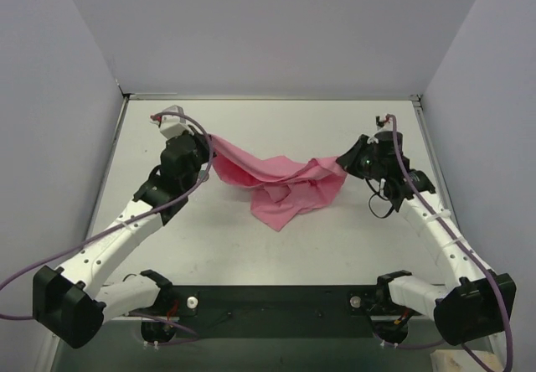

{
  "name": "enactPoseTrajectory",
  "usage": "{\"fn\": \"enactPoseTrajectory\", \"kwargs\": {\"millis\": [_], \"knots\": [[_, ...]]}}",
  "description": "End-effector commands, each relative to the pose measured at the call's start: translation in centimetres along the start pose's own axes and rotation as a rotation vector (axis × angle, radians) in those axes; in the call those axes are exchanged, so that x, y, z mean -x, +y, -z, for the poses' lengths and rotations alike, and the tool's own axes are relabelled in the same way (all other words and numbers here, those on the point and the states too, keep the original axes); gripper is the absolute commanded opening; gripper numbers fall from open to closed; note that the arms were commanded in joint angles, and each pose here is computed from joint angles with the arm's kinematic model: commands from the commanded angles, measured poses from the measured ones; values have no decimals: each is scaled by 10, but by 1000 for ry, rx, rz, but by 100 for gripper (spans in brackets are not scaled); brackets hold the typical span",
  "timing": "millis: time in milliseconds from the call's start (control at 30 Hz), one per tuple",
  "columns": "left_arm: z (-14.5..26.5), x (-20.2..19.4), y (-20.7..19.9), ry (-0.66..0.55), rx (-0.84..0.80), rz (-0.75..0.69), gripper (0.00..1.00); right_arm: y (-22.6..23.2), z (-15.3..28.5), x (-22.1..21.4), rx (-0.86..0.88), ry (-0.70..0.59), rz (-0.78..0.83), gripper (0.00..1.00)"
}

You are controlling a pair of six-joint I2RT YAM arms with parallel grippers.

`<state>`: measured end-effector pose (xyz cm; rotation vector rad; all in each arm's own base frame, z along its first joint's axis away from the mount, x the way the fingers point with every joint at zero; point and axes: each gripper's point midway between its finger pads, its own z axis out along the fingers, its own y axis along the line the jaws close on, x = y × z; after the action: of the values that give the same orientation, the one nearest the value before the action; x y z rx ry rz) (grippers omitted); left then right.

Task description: Pin the brooch onto the clothing

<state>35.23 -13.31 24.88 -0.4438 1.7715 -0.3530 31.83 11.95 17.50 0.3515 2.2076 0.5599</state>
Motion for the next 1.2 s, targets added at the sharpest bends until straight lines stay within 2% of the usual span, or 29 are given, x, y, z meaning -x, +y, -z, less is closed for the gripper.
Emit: {"fn": "enactPoseTrajectory", "kwargs": {"millis": [0, 100, 233, 467, 667, 800, 1000, 1167], "knots": [[14, 102, -73, -203, -206, 38, 0, 38, 41, 72, 78, -165, 58, 0], [32, 147, -106, -273, -310, 44, 0, 58, 70, 105, 123, -254, 87, 0], [65, 200, -137, -360, -425, 43, 0, 96, 132, 156, 208, -416, 130, 0], [142, 266, -174, -484, -613, 17, 0, 138, 211, 179, 387, -565, 187, 0], [208, 283, -193, -532, -768, -2, 0, 160, 285, 170, 546, -690, 251, 0], [235, 286, -199, -527, -859, 14, 0, 167, 334, 165, 618, -781, 279, 0], [259, 297, -202, -536, -940, 35, 0, 173, 365, 161, 672, -840, 295, 0], [254, 302, -199, -554, -900, 37, 0, 167, 356, 173, 615, -845, 247, 0]]}}
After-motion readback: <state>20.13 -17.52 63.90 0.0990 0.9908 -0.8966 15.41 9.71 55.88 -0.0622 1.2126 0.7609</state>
